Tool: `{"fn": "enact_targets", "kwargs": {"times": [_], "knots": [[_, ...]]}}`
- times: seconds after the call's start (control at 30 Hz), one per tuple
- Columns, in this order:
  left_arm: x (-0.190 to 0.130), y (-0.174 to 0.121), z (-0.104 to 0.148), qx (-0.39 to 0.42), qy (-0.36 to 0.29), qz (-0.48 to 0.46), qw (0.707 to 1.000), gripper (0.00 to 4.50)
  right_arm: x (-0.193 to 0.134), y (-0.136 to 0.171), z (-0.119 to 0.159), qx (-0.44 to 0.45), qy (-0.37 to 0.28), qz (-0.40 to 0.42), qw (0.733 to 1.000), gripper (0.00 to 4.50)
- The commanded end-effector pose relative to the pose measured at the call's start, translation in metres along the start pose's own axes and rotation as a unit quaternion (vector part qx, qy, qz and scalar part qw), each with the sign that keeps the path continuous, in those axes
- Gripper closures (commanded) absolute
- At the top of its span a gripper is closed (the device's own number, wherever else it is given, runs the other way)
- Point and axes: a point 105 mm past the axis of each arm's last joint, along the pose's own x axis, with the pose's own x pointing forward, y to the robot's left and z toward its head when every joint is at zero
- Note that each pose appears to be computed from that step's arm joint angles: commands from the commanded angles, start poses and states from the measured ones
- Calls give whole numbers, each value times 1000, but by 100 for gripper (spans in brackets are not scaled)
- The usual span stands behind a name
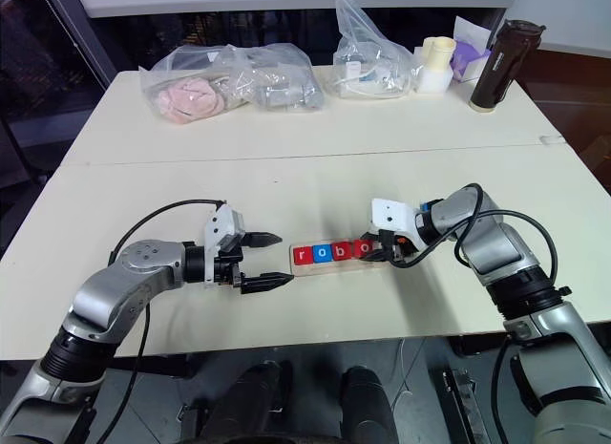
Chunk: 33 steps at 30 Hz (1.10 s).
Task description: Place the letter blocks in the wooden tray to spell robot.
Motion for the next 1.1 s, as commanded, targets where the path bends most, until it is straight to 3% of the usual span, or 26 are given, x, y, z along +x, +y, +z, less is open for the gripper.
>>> {"fn": "enact_targets", "kwargs": {"times": [0.03, 0.27, 0.6, 1.1], "knots": [[-2, -3, 12, 19, -18, -3, 1000, 0, -2, -5, 9, -18, -6, -6, 1000, 337], [-1, -3, 13, 19, -19, -2, 1000, 0, 0, -7, 11, -20, -8, -5, 1000, 11], [0, -3, 13, 20, -20, -3, 1000, 0, -17, -15, 10, -23, -5, -38, 999, 4], [3, -3, 15, 20, -23, -8, 999, 0, -13, -23, 12, -30, -8, -58, 998, 4]]}}
